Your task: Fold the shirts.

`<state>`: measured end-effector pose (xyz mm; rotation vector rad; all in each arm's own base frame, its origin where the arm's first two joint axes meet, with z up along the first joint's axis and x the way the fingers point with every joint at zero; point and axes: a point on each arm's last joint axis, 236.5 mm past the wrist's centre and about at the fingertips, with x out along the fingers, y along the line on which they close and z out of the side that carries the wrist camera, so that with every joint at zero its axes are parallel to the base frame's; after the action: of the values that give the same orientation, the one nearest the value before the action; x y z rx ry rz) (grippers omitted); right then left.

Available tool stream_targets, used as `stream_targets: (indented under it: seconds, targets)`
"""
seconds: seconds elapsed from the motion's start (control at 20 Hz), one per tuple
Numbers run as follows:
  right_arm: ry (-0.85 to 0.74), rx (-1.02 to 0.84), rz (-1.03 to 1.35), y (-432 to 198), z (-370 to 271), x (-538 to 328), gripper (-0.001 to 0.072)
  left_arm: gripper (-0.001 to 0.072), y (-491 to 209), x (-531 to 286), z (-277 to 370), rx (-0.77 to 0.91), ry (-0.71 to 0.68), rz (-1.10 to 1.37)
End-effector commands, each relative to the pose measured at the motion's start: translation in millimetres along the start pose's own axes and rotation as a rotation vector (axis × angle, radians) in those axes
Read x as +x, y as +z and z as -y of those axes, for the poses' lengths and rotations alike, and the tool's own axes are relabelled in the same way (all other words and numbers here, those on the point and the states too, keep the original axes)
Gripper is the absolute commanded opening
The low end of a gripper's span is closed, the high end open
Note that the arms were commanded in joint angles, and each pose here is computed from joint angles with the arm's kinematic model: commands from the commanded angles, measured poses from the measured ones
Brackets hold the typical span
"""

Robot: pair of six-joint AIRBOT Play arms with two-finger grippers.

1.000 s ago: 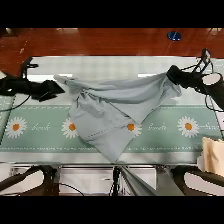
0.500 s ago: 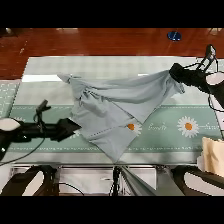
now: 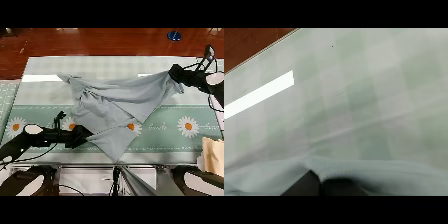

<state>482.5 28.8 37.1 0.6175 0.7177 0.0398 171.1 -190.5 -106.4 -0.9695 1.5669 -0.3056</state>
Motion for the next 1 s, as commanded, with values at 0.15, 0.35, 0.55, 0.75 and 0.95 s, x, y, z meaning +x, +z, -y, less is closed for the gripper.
stream_targets:
  seconds: [0.15,0.35,0.55,0.75,0.95]
  targets:
    - [0.008,0.001,-0.047,-11,-2,-1,0.0028,0.0198,41,18,-19,0.007,0.109,0.111]
    - [0.013,-0.002,-0.037,-8,-5,-4,0.0028,0.0023,48,16,-9,0.065,0.099,0.114]
    - [0.027,-0.015,0.003,3,-13,-15,0.0028,0.0020,42,16,-4,0.127,0.088,0.086]
    - [0.036,-0.012,0.008,5,-17,-19,0.0050,0.0018,36,10,8,0.182,0.058,0.079]
    - [0.059,-0.059,0.077,24,-33,-49,0.0377,0.0018,37,-2,26,0.234,0.020,0.123]
